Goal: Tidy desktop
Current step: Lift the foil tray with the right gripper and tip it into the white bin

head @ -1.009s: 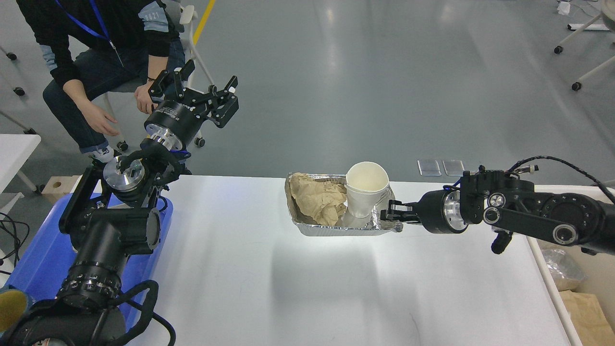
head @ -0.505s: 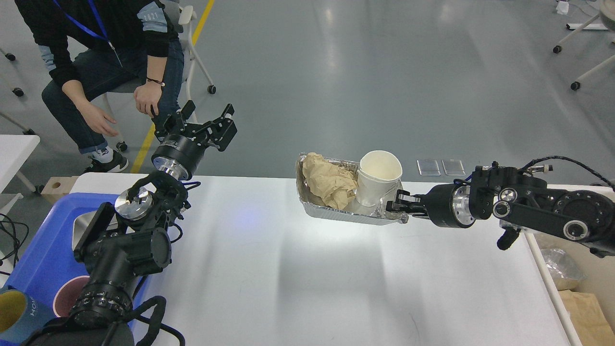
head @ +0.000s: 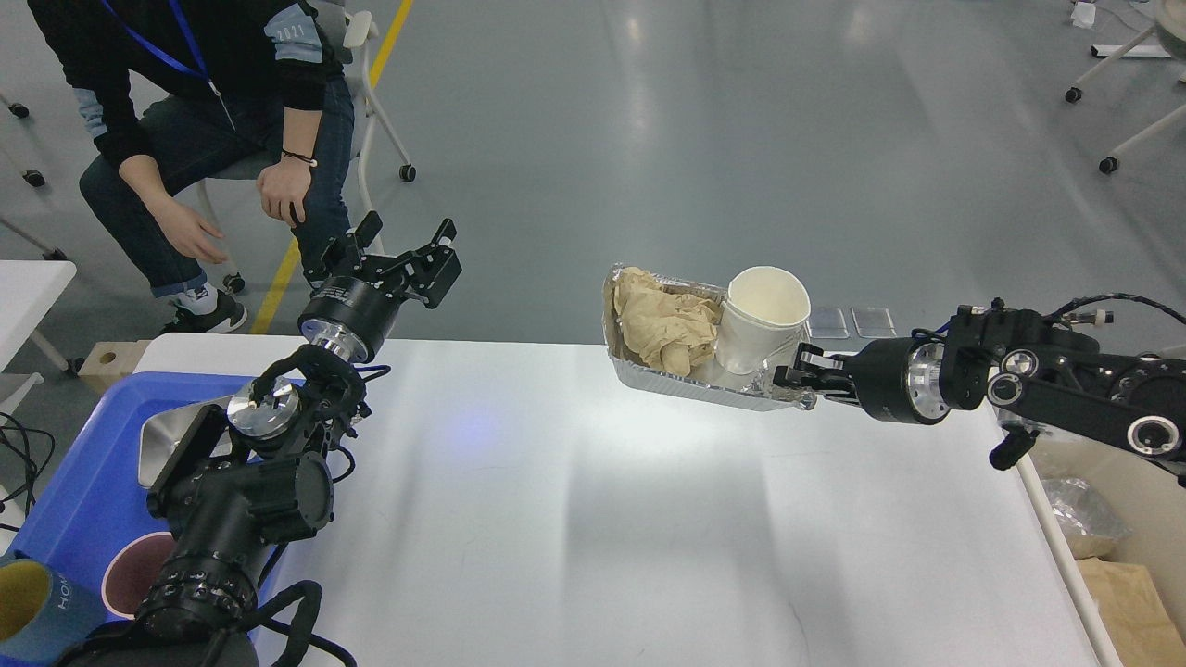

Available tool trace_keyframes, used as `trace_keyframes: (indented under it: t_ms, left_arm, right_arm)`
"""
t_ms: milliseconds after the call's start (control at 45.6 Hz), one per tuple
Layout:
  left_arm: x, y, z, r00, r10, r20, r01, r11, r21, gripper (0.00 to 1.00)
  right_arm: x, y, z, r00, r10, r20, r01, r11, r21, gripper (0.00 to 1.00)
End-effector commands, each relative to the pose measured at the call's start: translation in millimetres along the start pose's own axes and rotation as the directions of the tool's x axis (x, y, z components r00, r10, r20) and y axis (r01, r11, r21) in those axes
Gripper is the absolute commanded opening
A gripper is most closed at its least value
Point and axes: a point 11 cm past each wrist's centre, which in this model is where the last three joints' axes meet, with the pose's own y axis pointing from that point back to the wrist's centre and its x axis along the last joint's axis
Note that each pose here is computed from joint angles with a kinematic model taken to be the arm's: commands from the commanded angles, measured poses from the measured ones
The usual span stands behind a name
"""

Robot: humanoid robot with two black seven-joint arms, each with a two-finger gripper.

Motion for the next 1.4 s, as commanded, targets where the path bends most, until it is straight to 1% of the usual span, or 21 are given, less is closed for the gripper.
trace_keyframes:
  t_ms: [0, 132, 461, 592, 746, 965, 1207, 1382]
  left_arm:
    - [-5, -2, 2, 1.0, -0.004, 0.013, 0.004, 1.0, 0.005, 0.97]
    - [-6, -3, 0, 0.999, 0.006, 0.035, -0.006, 1.0, 0.021, 0.97]
    - [-28, 16, 60, 0.986, 0.023, 0.166, -0.016, 0.999, -0.045, 0.97]
    - [-34, 20, 72, 0.981, 0.027, 0.19, -0.016, 0.998, -0.06, 0.97]
    - [-36, 22, 78, 0.979, 0.031, 0.2, -0.018, 0.998, -0.068, 0.97]
    - [-35, 21, 76, 0.978, 0.04, 0.206, -0.028, 0.998, -0.06, 0.97]
    - [-33, 21, 75, 0.977, 0.047, 0.208, -0.037, 0.998, -0.055, 0.97]
    - [-32, 21, 75, 0.977, 0.051, 0.208, -0.04, 0.998, -0.057, 0.97]
  right_arm:
    - [14, 13, 8, 0.999, 0.043, 0.011, -0.042, 0.999, -0.014, 0.0]
    - [28, 28, 16, 0.996, 0.09, 0.029, -0.089, 0.996, -0.028, 0.0]
    - [42, 53, 42, 0.986, 0.151, 0.075, -0.145, 0.986, -0.079, 0.0]
    - [51, 66, 53, 0.976, 0.201, 0.086, -0.192, 0.976, -0.103, 0.0]
    - [56, 83, 71, 0.965, 0.242, 0.099, -0.226, 0.963, -0.147, 0.0]
    - [61, 104, 97, 0.939, 0.328, 0.108, -0.3, 0.93, -0.213, 0.0]
    - [58, 122, 128, 0.903, 0.412, 0.124, -0.363, 0.885, -0.293, 0.0]
    - [50, 132, 149, 0.878, 0.455, 0.147, -0.385, 0.856, -0.346, 0.0]
